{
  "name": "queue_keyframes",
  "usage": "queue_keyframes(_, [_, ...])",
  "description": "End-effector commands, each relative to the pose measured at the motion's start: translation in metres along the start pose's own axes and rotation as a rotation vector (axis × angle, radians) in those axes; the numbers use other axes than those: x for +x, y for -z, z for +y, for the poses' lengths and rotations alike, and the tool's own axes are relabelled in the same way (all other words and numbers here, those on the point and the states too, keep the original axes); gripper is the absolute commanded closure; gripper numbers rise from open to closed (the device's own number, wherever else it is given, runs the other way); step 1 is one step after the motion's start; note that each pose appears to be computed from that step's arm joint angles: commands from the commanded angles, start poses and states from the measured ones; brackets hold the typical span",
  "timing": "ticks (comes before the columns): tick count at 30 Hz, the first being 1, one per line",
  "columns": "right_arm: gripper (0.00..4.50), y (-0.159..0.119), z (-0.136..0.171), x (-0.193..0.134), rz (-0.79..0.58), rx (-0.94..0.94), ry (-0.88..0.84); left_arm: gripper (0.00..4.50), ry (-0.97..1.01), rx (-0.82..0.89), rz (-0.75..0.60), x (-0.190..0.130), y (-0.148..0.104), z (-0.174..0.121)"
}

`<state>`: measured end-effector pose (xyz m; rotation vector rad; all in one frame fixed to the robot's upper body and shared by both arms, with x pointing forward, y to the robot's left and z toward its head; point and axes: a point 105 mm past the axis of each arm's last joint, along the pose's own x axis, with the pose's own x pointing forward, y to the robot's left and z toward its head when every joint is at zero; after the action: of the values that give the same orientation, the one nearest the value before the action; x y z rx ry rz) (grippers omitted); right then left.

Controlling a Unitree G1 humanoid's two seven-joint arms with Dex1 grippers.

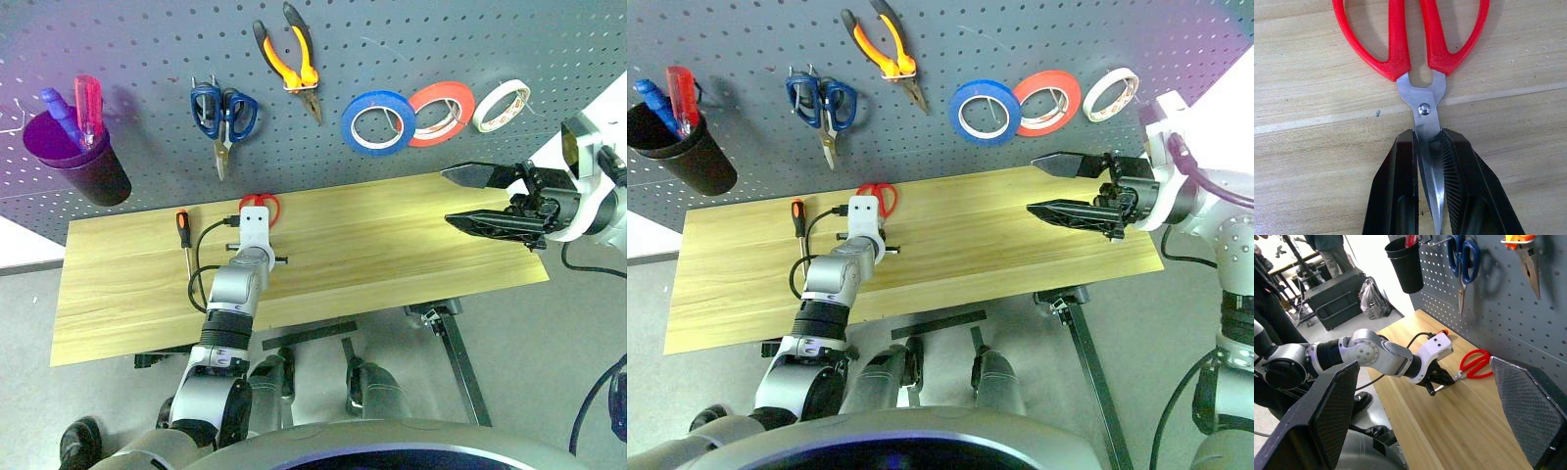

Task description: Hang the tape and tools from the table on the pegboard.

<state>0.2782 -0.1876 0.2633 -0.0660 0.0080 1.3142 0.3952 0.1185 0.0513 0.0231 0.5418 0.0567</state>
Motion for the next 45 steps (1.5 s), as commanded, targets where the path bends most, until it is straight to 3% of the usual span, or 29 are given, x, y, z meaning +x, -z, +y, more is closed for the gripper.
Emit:
queue_keyframes(1, [0.00, -0.005, 0.003, 0.000, 0.012, -0.044, -0.006, 4.15, 0.003, 0.015, 0.079, 0.002, 0.022, 0.000])
queue_keyframes(5, [0.00, -0.004, 0.002, 0.001, 0.017, -0.045, -0.008, 4.15, 0.063, 0.011, 0.070, 0.000, 0.020, -0.007])
queue_keyframes(11, [0.00, -0.002, -0.001, 0.000, 0.025, -0.048, -0.001, 4.15, 0.061, 0.110, -0.076, -0.011, 0.003, 0.009])
queue_keyframes(16, [0.00, -0.002, -0.005, 0.000, 0.025, -0.051, -0.001, 4.15, 0.101, 0.194, -0.125, -0.029, 0.005, 0.017])
queue_keyframes(26, [0.00, 0.001, -0.010, 0.003, 0.027, -0.057, -0.012, 4.15, 0.045, 0.227, -0.329, -0.058, -0.022, 0.029])
queue_keyframes(30, [0.00, -0.002, -0.014, 0.003, 0.015, -0.060, -0.013, 4.15, 0.043, 0.246, -0.287, -0.057, -0.011, 0.032])
queue_keyframes(34, [0.00, -0.003, -0.016, 0.001, 0.014, -0.063, -0.007, 4.15, 0.058, 0.242, -0.352, -0.054, -0.024, 0.044])
queue_keyframes(39, [0.00, -0.002, -0.017, 0.000, 0.021, -0.070, -0.005, 4.15, 0.060, 0.197, -0.289, -0.042, -0.021, 0.055])
queue_keyframes(42, [0.00, -0.001, -0.018, 0.000, 0.024, -0.071, 0.000, 4.15, 0.281, 0.148, -0.216, -0.051, -0.010, 0.026])
queue_keyframes(45, [0.00, 0.000, -0.019, -0.001, 0.029, -0.074, 0.004, 4.15, 0.308, 0.215, -0.214, -0.059, -0.004, 0.019])
